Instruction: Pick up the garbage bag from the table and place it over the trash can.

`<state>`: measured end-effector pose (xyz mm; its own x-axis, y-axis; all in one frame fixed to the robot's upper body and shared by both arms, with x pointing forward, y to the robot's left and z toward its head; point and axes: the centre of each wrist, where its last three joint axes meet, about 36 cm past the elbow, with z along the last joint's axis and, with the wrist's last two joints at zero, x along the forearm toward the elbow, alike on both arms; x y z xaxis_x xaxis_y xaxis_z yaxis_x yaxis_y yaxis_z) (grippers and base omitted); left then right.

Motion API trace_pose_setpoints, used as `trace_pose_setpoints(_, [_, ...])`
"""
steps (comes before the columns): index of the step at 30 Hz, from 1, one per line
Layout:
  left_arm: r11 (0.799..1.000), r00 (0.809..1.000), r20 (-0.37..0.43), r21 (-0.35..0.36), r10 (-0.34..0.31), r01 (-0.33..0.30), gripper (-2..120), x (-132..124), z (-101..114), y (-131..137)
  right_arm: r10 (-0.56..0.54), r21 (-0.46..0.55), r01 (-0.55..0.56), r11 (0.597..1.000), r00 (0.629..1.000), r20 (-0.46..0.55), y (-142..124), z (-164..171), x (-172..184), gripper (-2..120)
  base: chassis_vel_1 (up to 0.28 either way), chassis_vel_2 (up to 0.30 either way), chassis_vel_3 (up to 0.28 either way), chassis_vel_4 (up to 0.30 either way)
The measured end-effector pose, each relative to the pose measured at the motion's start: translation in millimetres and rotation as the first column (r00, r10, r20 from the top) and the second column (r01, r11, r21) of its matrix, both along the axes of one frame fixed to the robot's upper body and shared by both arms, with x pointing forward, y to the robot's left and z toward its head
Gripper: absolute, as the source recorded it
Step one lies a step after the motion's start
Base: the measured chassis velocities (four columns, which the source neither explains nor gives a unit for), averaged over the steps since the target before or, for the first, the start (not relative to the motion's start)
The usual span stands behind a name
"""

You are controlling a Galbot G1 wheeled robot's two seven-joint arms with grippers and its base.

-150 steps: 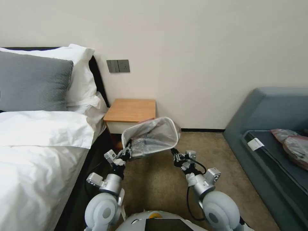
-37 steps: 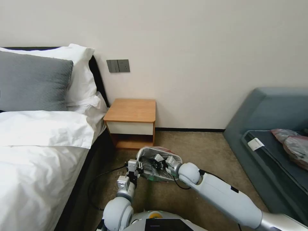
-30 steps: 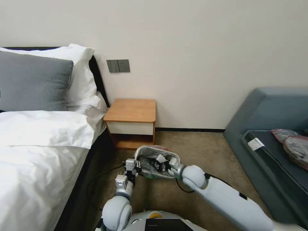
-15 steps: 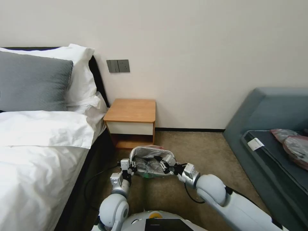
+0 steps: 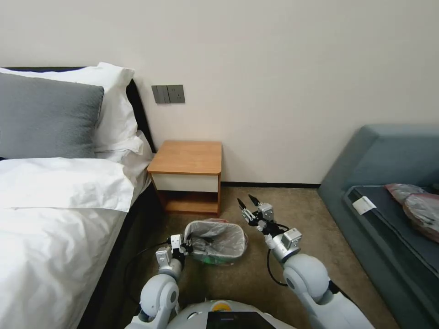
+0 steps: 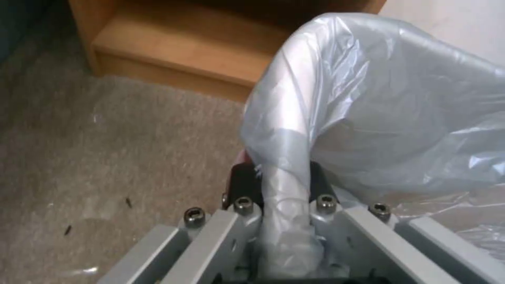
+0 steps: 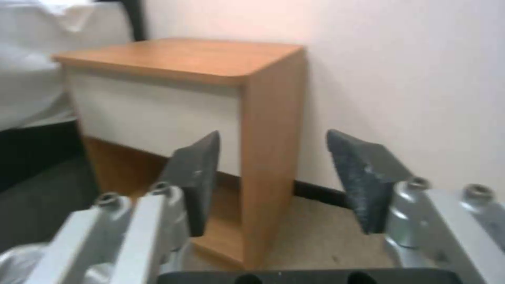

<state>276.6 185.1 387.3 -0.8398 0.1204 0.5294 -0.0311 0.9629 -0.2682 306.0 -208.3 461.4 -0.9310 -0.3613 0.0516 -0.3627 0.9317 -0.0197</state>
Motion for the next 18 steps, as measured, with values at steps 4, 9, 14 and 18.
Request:
trace_pose_setpoints(4, [1.000, 1.000, -0.022, -0.015, -0.009, 0.009, 3, 2, -12, 1, -0.119, 0.063, 0.120, 0.991, 0.993, -0.011, -9, -6, 3, 71, 0.000, 0.000, 0.000, 0.000])
trace_pose_setpoints(9, [0.999, 0.999, -0.035, -0.030, -0.022, 0.021, 3, 1, -18, 1, -0.151, 0.079, 0.152, 0.985, 0.988, -0.017, -13, -11, 1, 86, 0.000, 0.000, 0.000, 0.000])
trace_pose_setpoints(14, [0.998, 0.998, -0.049, -0.059, -0.026, 0.024, 3, 0, -24, 0, -0.152, 0.096, 0.152, 0.984, 0.988, -0.010, -12, -10, 3, 100, 0.000, 0.000, 0.000, 0.000])
trace_pose_setpoints(18, [0.998, 0.998, -0.053, -0.059, -0.029, 0.026, 3, -1, -27, 1, -0.137, 0.106, 0.137, 0.985, 0.990, -0.008, -8, -8, 4, 100, 0.000, 0.000, 0.000, 0.000])
